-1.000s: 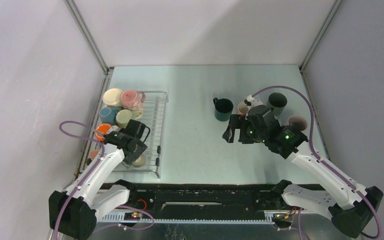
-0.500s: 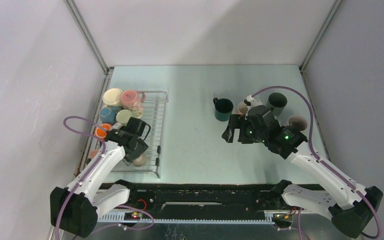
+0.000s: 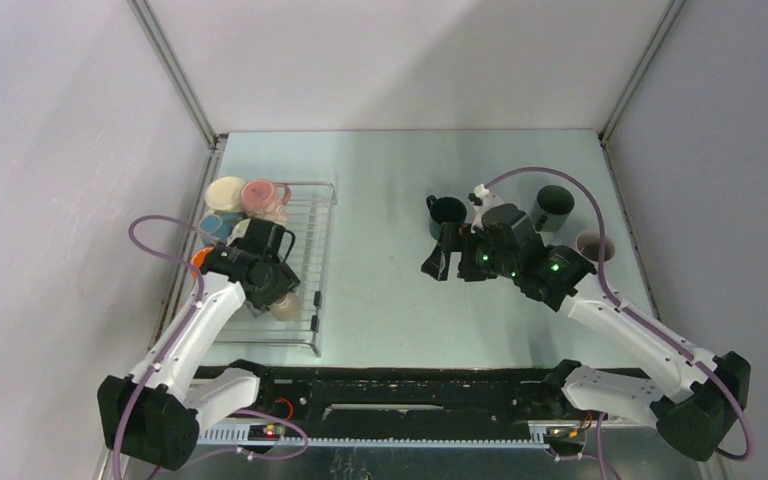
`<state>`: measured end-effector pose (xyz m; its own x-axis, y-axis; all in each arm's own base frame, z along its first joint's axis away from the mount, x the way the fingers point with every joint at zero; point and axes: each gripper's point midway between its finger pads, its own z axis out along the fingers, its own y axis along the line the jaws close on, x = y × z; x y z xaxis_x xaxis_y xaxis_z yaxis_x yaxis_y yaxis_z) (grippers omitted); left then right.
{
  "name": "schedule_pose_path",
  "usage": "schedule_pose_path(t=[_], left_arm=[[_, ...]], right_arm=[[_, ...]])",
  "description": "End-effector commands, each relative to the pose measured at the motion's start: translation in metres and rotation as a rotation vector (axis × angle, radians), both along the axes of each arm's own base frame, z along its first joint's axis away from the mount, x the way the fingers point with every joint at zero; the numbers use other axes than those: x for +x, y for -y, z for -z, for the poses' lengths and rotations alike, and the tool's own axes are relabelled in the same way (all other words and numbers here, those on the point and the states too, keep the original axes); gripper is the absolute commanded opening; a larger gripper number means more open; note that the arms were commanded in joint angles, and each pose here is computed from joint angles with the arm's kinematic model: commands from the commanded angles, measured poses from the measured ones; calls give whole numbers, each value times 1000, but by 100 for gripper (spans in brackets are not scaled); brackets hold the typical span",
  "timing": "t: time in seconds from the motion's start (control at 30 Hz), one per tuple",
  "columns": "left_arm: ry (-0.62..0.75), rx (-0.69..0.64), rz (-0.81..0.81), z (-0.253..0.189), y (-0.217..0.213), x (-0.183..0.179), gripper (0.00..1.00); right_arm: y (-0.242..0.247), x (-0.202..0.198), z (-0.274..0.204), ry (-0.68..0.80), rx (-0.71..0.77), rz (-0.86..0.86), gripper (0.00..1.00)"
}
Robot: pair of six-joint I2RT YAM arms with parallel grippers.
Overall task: Unload the cups from the dish rack
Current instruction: Unload the cup from the dish rack.
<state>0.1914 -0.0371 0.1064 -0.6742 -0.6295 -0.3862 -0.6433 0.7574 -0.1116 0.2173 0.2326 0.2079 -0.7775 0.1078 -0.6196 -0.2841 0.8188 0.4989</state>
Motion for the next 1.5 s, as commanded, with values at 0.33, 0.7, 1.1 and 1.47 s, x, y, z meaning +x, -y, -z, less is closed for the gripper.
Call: schedule_pose_path(t=[0.33,0.7,1.1,1.47], left_arm=[[199,-242,141,-81,49,40,0],[297,-511,206,-122,98,55,0],[355,-714,268,-151,150,71,0],[390,-862,330,-175,191,83,0]], right_arm=[[-66,5,-35,63,224,-169,100],[-107,-2,-62,103,408,-324,96],[-122,0,-54,87,496,-358,92],[-121,12,-56,91,610,-353,88]])
